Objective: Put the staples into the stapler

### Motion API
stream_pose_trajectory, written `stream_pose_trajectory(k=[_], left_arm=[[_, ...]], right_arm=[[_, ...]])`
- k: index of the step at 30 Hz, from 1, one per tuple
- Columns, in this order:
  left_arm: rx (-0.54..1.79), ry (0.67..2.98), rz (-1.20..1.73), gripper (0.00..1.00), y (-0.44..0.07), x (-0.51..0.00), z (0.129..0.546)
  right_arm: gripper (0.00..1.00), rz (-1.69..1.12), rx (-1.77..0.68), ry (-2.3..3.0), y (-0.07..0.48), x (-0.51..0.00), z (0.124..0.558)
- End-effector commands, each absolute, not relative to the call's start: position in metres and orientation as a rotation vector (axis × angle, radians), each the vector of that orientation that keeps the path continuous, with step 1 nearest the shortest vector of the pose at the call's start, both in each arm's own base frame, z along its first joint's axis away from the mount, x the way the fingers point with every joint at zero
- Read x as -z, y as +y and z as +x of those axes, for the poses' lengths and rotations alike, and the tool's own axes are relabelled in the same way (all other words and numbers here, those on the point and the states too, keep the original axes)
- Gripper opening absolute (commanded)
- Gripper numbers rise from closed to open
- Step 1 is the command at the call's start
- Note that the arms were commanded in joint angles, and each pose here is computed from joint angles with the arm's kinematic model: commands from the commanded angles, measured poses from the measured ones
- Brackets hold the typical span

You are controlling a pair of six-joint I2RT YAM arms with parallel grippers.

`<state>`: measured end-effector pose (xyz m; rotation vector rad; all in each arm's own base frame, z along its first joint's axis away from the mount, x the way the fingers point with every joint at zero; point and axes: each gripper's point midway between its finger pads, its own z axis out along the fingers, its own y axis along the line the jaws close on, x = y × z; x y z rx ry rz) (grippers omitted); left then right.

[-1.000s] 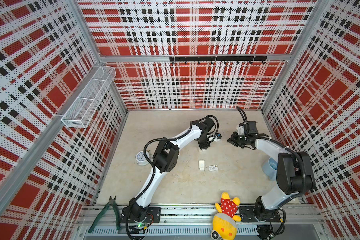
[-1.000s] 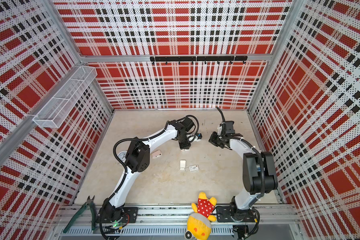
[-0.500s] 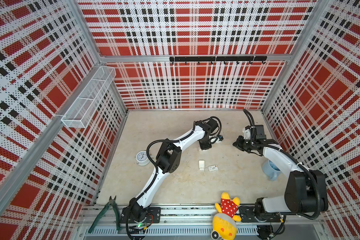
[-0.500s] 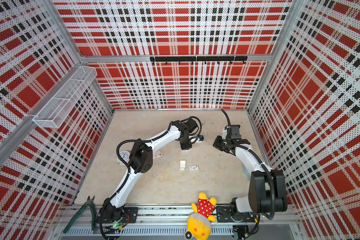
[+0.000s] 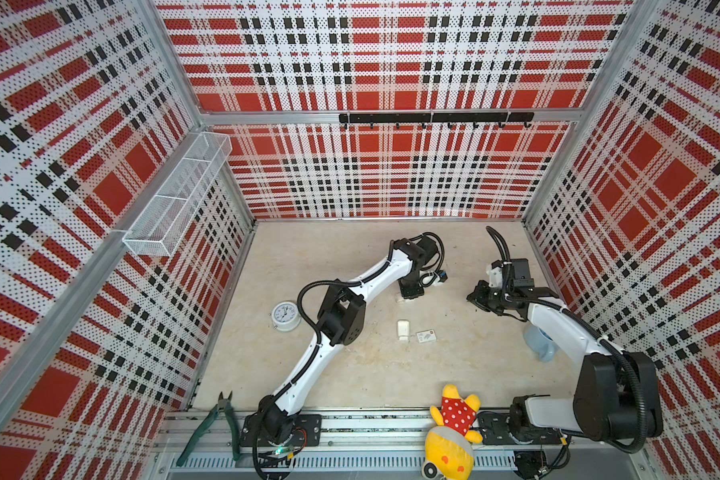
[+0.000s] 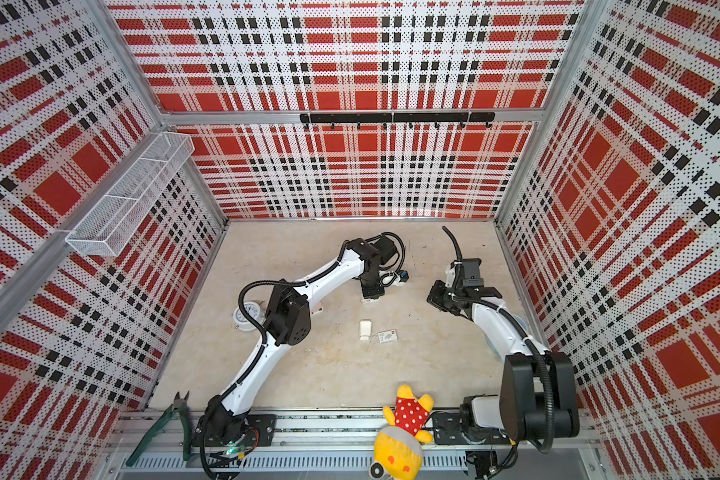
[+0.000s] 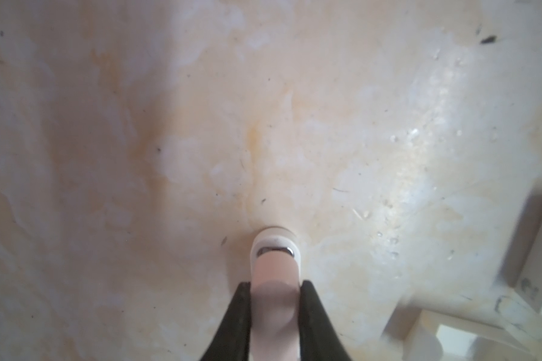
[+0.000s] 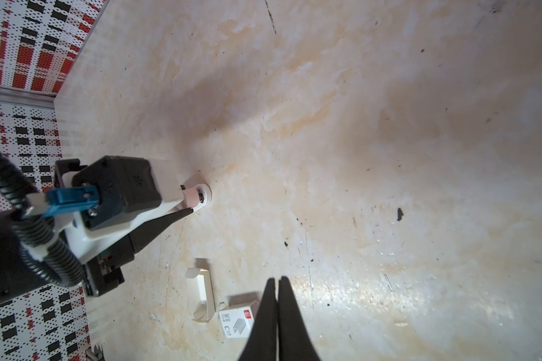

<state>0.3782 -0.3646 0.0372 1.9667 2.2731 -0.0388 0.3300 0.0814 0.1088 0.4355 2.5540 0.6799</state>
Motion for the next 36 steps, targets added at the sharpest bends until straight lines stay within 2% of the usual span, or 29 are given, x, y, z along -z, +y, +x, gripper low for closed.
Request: stream_pose_trajectory(k=[1, 17, 36], left_arm=[[0.079, 2.536, 2.278, 0.08, -0.320, 0.040, 0.309], [0.098, 2.593, 2.339, 0.09, -0.314, 0.045, 0.291], [0.228, 2.650, 2.376, 0.09, -0.326, 0.047, 0.257]], right_arm=[[0.07, 0.417, -0.682, 2.522, 0.081, -0.116, 0.326], [0.07, 0.421, -0.706, 2.523, 0.083, -0.112, 0.320], [0.07, 0.432, -0.728, 2.551, 0.086, -0.094, 0.319]])
